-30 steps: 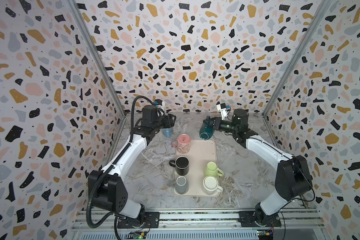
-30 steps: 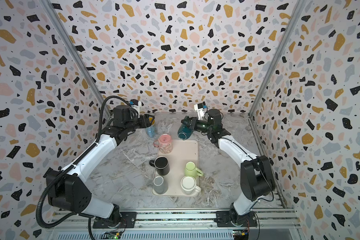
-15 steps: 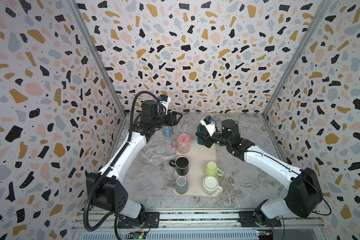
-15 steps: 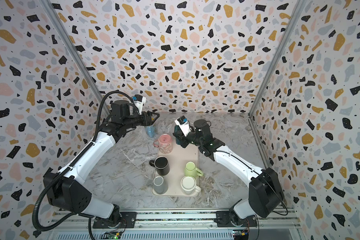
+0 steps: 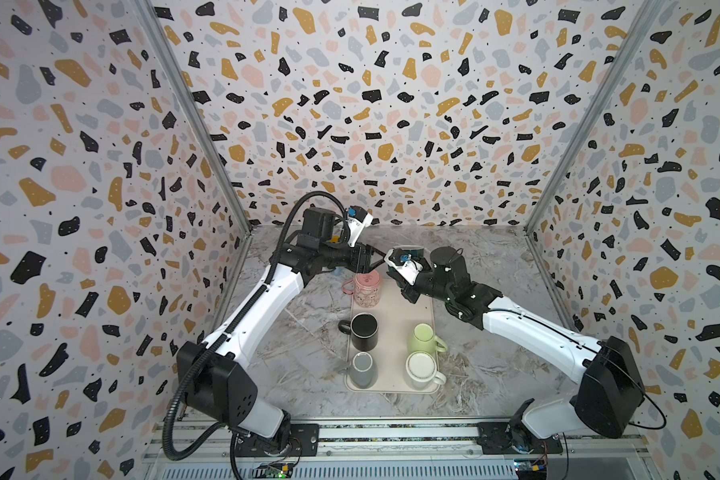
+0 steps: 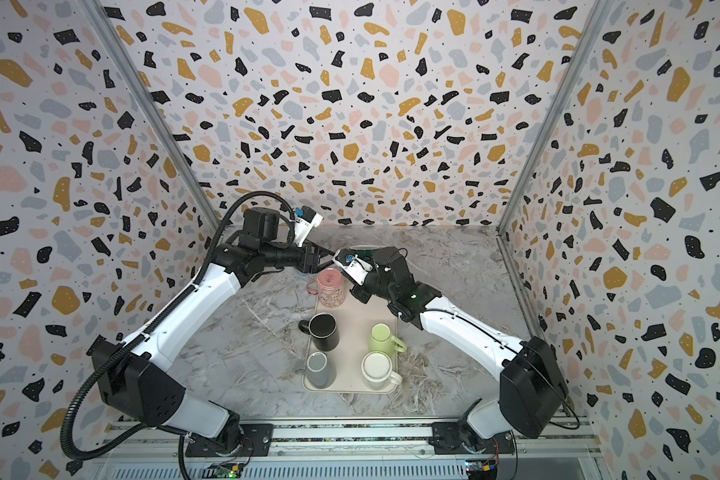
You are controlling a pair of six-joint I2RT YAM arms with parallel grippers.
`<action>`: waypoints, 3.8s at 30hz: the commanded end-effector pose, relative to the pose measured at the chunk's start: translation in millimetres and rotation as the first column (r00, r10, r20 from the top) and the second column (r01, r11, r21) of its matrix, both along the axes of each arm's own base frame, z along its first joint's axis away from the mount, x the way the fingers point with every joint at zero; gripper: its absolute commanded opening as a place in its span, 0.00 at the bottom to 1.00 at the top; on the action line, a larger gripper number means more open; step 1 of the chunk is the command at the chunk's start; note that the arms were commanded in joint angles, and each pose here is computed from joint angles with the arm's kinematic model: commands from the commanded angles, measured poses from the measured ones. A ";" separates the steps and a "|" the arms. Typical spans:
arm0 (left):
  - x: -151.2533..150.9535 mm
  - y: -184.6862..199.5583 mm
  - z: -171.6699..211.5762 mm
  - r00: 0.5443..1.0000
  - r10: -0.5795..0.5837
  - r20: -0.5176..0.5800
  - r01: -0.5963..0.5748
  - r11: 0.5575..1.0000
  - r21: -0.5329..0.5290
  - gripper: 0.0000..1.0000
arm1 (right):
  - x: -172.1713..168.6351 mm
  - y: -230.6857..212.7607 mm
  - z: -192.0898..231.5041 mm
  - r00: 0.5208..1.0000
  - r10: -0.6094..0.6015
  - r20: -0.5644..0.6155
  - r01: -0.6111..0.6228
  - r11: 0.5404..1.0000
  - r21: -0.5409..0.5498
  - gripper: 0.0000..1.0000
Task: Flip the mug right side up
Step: 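Carry the green mug toward the left gripper while the left gripper reaches in, then close the left gripper on the green mug's handle while the right gripper holds it, then open the right gripper and pull back while the left gripper carries the mug away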
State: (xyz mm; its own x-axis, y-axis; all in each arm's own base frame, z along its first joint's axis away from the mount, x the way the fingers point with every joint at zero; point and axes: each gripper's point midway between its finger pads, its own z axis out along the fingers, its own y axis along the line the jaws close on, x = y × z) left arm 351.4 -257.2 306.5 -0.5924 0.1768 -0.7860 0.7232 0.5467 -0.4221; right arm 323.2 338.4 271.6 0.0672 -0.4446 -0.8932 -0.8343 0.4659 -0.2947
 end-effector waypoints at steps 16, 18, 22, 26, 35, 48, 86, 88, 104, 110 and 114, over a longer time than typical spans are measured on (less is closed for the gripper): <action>-12.6 -19.1 -5.2 0.995 -0.095 -0.024 0.095 0.995 -0.015 0.62 | -9.7 16.0 49.9 0.983 0.031 0.181 -0.042 0.998 0.056 0.00; -12.5 -20.6 -8.1 0.995 -0.096 -0.033 0.096 0.995 -0.013 0.62 | -10.4 17.0 51.0 0.982 0.033 0.187 -0.044 0.998 0.055 0.00; -11.8 -22.0 -11.3 0.994 -0.096 -0.049 0.095 0.995 -0.012 0.60 | -13.2 20.0 51.2 0.980 0.037 0.194 -0.048 0.998 0.050 0.00; -11.4 -22.0 -16.2 0.994 -0.093 -0.064 0.093 0.996 -0.005 0.57 | -14.5 20.4 50.6 0.979 0.037 0.201 -0.047 0.998 0.044 0.00; -11.6 -24.1 -19.6 0.991 -0.101 -0.088 0.100 0.995 -0.013 0.45 | -17.4 21.7 50.7 0.977 0.042 0.207 -0.052 0.998 0.042 0.00; -10.8 -26.3 -23.8 0.987 -0.098 -0.124 0.096 0.995 -0.026 0.19 | -19.3 21.5 49.7 0.975 0.044 0.218 -0.052 0.998 0.031 0.00; 31.7 -40.0 -4.8 0.997 -0.042 -0.060 0.038 0.997 -0.066 0.00 | -9.9 -6.1 30.7 0.972 -0.070 0.225 0.083 0.995 -0.051 0.23; 39.8 -43.5 -2.6 0.998 -0.040 -0.051 0.036 0.997 -0.070 0.00 | -10.7 -9.9 29.8 0.972 -0.079 0.220 0.093 0.994 -0.052 0.23; 131.3 -30.2 -23.2 0.994 0.105 0.021 -0.105 0.994 0.022 0.00 | -20.7 -55.7 37.6 0.973 -0.188 0.134 0.186 0.982 0.029 0.21; 157.5 -12.5 -38.7 0.978 0.185 0.090 -0.192 0.979 0.065 0.00 | -26.5 -75.7 47.9 0.977 -0.192 0.089 0.180 0.975 0.130 0.21; 168.6 -6.3 -49.5 0.963 0.226 0.144 -0.239 0.968 0.077 0.00 | -27.3 -80.2 50.7 0.978 -0.194 0.078 0.180 0.971 0.157 0.21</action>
